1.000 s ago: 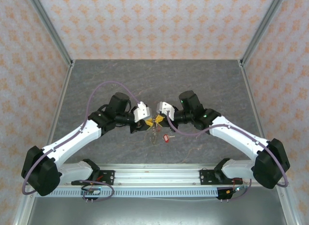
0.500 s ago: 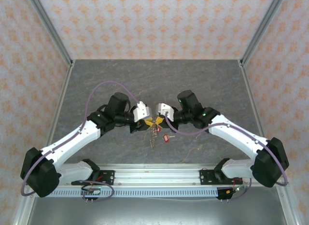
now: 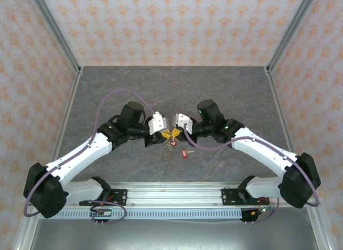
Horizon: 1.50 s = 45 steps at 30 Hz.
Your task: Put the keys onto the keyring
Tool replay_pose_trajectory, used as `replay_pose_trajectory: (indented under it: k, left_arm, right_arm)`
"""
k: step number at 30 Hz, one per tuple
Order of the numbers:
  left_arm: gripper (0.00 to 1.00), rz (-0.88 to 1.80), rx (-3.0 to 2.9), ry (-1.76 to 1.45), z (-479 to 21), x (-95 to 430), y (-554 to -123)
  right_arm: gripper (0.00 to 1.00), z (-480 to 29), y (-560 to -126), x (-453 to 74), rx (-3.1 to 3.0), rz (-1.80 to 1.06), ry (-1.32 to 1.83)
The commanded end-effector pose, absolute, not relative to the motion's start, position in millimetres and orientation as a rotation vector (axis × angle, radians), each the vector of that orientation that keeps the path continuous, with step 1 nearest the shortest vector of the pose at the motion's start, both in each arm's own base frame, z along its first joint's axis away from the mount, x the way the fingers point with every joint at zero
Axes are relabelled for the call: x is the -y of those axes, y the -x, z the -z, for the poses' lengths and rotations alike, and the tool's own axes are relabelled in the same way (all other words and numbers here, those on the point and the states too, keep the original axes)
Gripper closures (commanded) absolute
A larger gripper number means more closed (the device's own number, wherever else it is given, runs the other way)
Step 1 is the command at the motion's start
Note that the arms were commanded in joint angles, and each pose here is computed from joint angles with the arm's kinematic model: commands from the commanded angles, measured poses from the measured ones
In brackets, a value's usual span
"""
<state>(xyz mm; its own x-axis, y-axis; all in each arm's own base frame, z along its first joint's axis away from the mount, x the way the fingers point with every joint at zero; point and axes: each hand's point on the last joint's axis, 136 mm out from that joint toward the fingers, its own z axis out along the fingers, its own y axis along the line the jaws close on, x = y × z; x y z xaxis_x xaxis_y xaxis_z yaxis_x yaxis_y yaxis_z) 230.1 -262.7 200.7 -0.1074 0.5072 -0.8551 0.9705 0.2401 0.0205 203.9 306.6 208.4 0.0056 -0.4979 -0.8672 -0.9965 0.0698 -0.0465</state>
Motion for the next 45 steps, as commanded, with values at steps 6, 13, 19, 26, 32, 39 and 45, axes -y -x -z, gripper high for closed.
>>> replay_pose_trajectory:
  k: [6,13,19,26,32,39,45]
  left_arm:
    - [1.00,0.761,-1.675,-1.381,-218.4,270.9,-230.5]
    - [1.00,0.820,-1.624,-1.332,-228.1,274.7,-226.5]
    - [1.00,0.970,-1.528,-1.300,-252.0,285.2,-214.4]
    - [1.00,0.994,-1.515,-1.306,-251.7,285.9,-211.4]
    - [0.79,0.830,-1.639,-1.325,-228.5,272.5,-222.4]
    - [0.77,0.750,-1.688,-1.415,-218.4,265.1,-221.3]
    - [0.76,0.778,-1.693,-1.456,-217.3,269.6,-219.7]
  right_arm:
    - [1.00,-233.4,-199.6,-313.5,-1.490,-0.865,1.516]
    - [0.90,-222.7,-205.4,-307.2,-1.535,-0.835,1.472]
    - [0.87,-229.9,-200.0,-307.2,-1.481,-0.981,1.390]
    - [0.93,-227.9,-203.3,-305.4,-1.487,-0.981,1.378]
    - [1.00,-226.6,-207.8,-303.8,-1.526,-0.937,1.404]
    - [1.00,-229.2,-205.1,-302.7,-1.521,-0.889,1.487]
    - [1.00,-232.1,-203.5,-305.7,-1.507,-0.891,1.498]
